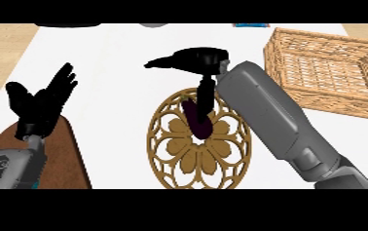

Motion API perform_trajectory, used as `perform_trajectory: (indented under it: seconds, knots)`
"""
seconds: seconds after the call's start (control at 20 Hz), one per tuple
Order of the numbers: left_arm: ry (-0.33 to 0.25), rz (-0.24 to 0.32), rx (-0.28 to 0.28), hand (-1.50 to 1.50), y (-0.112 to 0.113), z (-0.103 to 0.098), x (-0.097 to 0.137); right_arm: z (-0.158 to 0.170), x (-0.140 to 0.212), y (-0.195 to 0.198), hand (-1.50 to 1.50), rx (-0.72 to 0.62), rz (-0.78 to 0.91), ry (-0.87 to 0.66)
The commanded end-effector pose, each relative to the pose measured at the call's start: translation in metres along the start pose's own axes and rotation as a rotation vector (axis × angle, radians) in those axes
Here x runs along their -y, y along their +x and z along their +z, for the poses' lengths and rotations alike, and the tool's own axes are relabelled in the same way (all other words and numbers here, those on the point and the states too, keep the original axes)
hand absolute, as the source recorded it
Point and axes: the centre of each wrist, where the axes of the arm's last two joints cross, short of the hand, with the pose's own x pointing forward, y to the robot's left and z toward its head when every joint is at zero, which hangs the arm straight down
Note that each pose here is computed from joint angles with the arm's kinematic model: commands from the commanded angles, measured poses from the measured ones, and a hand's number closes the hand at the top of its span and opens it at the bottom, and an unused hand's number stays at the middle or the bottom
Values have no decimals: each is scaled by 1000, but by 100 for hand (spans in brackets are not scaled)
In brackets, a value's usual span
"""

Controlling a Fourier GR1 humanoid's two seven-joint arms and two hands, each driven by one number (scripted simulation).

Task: Pick the eggplant from the placemat and place it in the basket

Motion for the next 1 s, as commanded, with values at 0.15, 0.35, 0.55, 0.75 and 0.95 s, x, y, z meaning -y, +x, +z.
perform_trajectory:
  seconds: [0.15,0.35,0.55,0.75,0.95]
  knots:
    - [6,-7,18,0,13,5,8,-10,-26,-24,-150,-73,53,72]
    - [-10,-3,2,0,14,-6,11,-32,-57,-28,-150,-94,77,119]
    - [6,9,11,0,19,-17,3,-40,-51,-35,-150,-137,106,142]
    - [-2,1,-3,0,-8,-6,6,-16,-27,-38,-150,-103,106,140]
    - [4,-1,13,0,9,-10,1,-34,-40,-41,-150,-67,73,120]
